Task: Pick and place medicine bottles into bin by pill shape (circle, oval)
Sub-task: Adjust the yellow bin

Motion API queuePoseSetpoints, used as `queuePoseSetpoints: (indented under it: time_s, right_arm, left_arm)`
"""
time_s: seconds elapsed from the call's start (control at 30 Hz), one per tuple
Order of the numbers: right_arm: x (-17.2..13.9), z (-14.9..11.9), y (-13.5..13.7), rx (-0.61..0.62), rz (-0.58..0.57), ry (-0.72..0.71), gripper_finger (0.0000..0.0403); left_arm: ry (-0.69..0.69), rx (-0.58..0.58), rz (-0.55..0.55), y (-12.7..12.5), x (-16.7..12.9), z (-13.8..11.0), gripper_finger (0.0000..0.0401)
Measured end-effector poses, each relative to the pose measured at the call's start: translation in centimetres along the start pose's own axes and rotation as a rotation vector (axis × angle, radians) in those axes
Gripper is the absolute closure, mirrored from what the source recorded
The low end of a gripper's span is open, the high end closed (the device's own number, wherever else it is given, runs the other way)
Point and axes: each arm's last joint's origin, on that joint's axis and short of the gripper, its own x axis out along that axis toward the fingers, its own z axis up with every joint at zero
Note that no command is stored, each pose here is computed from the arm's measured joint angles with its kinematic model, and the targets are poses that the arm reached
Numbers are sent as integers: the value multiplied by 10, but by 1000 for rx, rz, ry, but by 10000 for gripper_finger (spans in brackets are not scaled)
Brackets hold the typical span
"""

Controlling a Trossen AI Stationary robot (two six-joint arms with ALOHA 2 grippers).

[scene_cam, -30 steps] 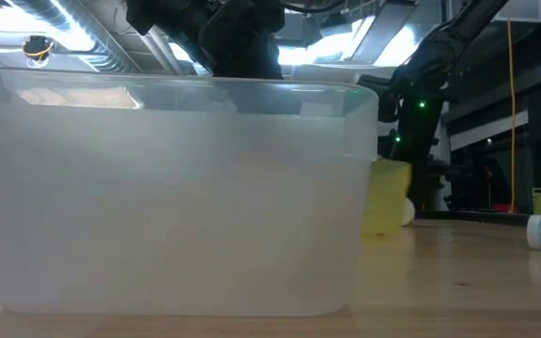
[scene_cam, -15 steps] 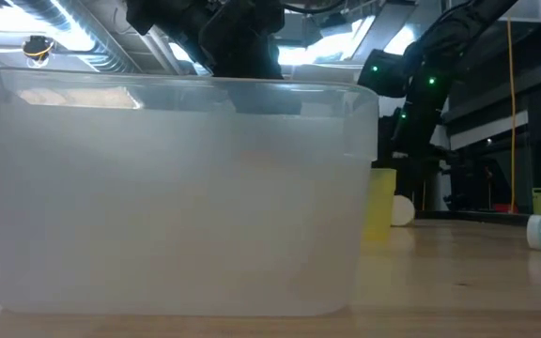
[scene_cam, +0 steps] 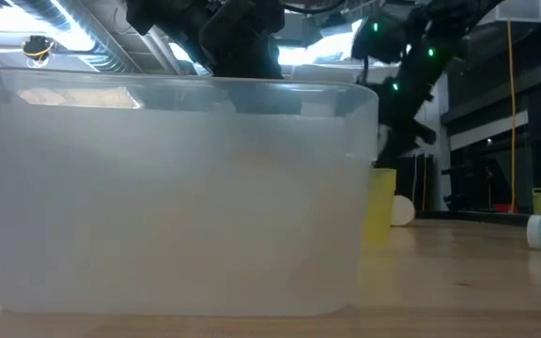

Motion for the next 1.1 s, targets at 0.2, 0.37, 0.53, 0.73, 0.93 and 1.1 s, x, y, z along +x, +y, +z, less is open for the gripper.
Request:
queuePoseSetpoints:
  time_s: [0.2, 0.37, 0.53, 0.73, 0.93, 1.1]
  right_arm:
    - [-17, -6, 35, -107, 252, -37, 118]
    - [-30, -31, 52, -215, 356, 28, 118]
    - [-42, -55, 66, -329, 396, 41, 118]
    - [-46, -74, 75, -397, 384, 45, 118]
    - [-43, -89, 75, -488, 342, 102, 118]
    - [-43, -91, 72, -490, 314, 106, 118]
  left_arm:
    - [0, 0, 0, 0, 0, 0, 189]
    - [0, 3, -2, -1, 0, 0, 189]
    - [0, 12, -13, -6, -1, 0, 189]
    - [0, 17, -19, -8, -1, 0, 189]
    - [0, 18, -20, -9, -1, -1, 189]
    - [0, 19, -20, -9, -1, -1, 189]
